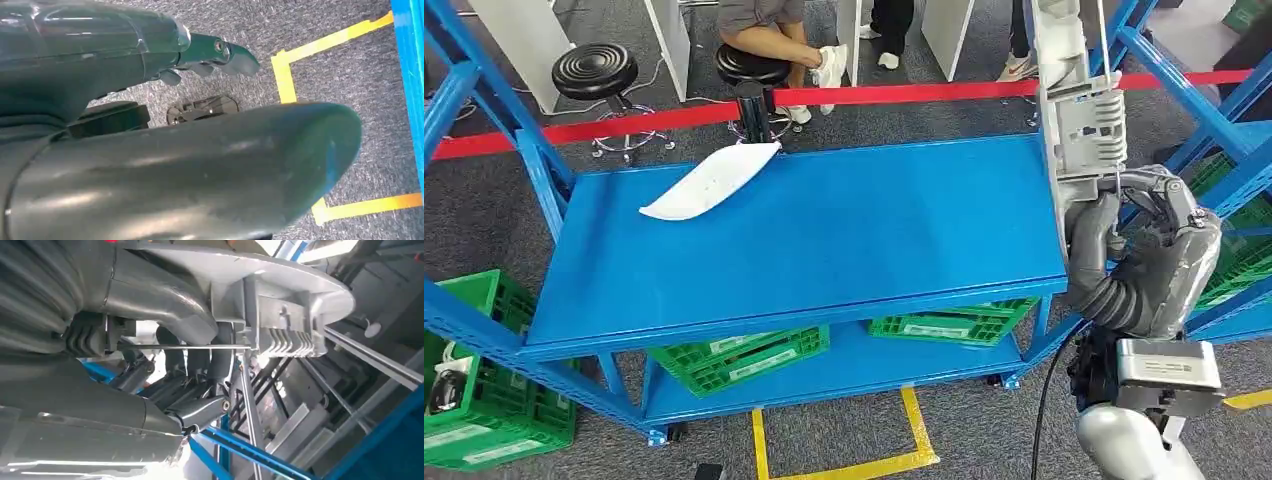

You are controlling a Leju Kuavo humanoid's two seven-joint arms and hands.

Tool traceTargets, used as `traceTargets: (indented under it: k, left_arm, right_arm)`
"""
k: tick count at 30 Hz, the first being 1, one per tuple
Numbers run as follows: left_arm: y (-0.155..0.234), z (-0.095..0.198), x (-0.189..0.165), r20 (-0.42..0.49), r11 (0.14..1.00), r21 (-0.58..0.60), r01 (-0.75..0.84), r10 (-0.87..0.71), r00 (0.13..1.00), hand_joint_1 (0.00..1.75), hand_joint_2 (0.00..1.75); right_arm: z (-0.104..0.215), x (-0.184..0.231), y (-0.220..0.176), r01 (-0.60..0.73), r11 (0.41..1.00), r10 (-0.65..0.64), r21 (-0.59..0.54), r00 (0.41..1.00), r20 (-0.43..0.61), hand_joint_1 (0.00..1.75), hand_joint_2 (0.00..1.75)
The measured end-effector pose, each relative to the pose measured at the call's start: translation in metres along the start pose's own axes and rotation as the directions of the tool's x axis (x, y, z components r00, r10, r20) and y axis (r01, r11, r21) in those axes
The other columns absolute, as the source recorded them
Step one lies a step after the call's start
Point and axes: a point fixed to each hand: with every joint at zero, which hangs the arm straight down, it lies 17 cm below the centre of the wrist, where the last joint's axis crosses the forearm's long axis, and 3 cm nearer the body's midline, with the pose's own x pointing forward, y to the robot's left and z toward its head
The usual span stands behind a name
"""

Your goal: Take the parts from the cabinet and place them on the table.

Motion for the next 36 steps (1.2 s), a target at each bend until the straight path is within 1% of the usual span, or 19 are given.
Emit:
traceTargets:
  k: [4, 9, 11, 13, 16, 18, 19, 20, 21, 22, 23, 25, 28, 31, 34, 36]
  left_arm:
    - [0.000, 0.000, 0.000, 0.000, 1.000, 0.000, 0.000, 0.000, 1.000, 0.00, 0.00]
    - [0.001, 0.000, 0.000, -0.001, 1.000, 0.004, -0.009, 0.009, 1.000, 0.00, 0.00]
    - [0.001, 0.000, 0.000, -0.001, 1.000, 0.005, -0.015, 0.015, 1.000, 0.00, 0.00]
    - [0.001, 0.000, 0.000, -0.004, 1.000, 0.007, -0.024, 0.024, 1.000, 0.00, 0.00]
    - [0.002, 0.000, 0.000, -0.005, 0.999, 0.011, -0.034, 0.034, 0.999, 0.00, 0.00]
    - [0.004, -0.001, 0.000, -0.006, 0.999, 0.017, -0.043, 0.043, 0.999, 0.00, 0.00]
    - [0.006, -0.001, 0.001, -0.002, 0.999, 0.024, -0.040, 0.040, 0.999, 0.00, 0.00]
    - [0.009, -0.001, 0.002, 0.009, 0.999, 0.034, -0.033, 0.033, 0.999, 0.00, 0.00]
    - [0.012, -0.001, 0.005, 0.026, 0.999, 0.046, -0.028, 0.027, 0.999, 0.00, 0.00]
    - [0.014, -0.001, 0.007, 0.039, 0.998, 0.051, -0.028, 0.026, 0.999, 0.00, 0.00]
    - [0.015, -0.001, 0.009, 0.049, 0.998, 0.055, -0.027, 0.025, 0.998, 0.00, 0.00]
    - [0.017, -0.001, 0.009, 0.048, 0.998, 0.058, -0.033, 0.030, 0.998, 0.00, 0.00]
    - [0.019, -0.002, 0.006, 0.031, 0.998, 0.060, -0.031, 0.029, 0.999, 0.00, 0.00]
    - [0.021, -0.002, 0.003, 0.018, 0.998, 0.062, -0.026, 0.025, 1.000, 0.00, 0.00]
    - [0.024, -0.002, 0.002, 0.017, 0.997, 0.067, -0.028, 0.026, 1.000, 0.00, 0.00]
    - [0.027, -0.002, 0.004, 0.029, 0.997, 0.075, -0.031, 0.029, 0.999, 0.00, 0.00]
  right_arm:
    - [-0.002, 0.004, -0.004, 0.006, 1.000, -0.006, -0.016, 1.000, 0.006, 1.75, 1.75]
    - [-0.003, 0.015, -0.007, 0.070, 0.997, -0.069, -0.030, 0.997, 0.038, 1.75, 1.75]
    - [-0.004, 0.026, -0.009, 0.132, 0.991, -0.129, -0.037, 0.990, 0.061, 1.75, 1.75]
    - [-0.004, 0.036, -0.009, 0.223, 0.974, -0.221, -0.028, 0.973, 0.071, 1.75, 1.75]
    - [-0.003, 0.049, -0.001, 0.380, 0.925, -0.380, 0.014, 0.923, 0.066, 1.75, 1.75]
    - [0.000, 0.054, 0.011, 0.557, 0.828, -0.559, 0.064, 0.829, 0.019, 1.75, 1.75]
    - [0.002, 0.058, 0.018, 0.621, 0.779, -0.623, 0.088, 0.782, -0.002, 1.75, 1.75]
    - [0.005, 0.064, 0.028, 0.699, 0.703, -0.701, 0.133, 0.712, -0.041, 1.75, 1.75]
    - [0.011, 0.074, 0.041, 0.793, 0.579, -0.793, 0.188, 0.602, -0.098, 1.75, 1.75]
    - [0.016, 0.083, 0.049, 0.859, 0.461, -0.855, 0.222, 0.497, -0.146, 1.75, 1.75]
    - [0.020, 0.090, 0.054, 0.901, 0.362, -0.895, 0.239, 0.408, -0.181, 1.75, 1.75]
    - [0.025, 0.101, 0.064, 0.933, 0.249, -0.924, 0.262, 0.310, -0.226, 1.75, 1.75]
    - [0.034, 0.113, 0.082, 0.939, 0.175, -0.920, 0.296, 0.263, -0.292, 1.75, 1.75]
    - [0.039, 0.118, 0.093, 0.939, 0.138, -0.910, 0.314, 0.245, -0.333, 1.75, 1.75]
    - [0.046, 0.118, 0.103, 0.941, 0.123, -0.897, 0.316, 0.241, -0.369, 1.75, 1.75]
    - [0.048, 0.117, 0.106, 0.941, 0.124, -0.897, 0.314, 0.242, -0.369, 1.75, 1.75]
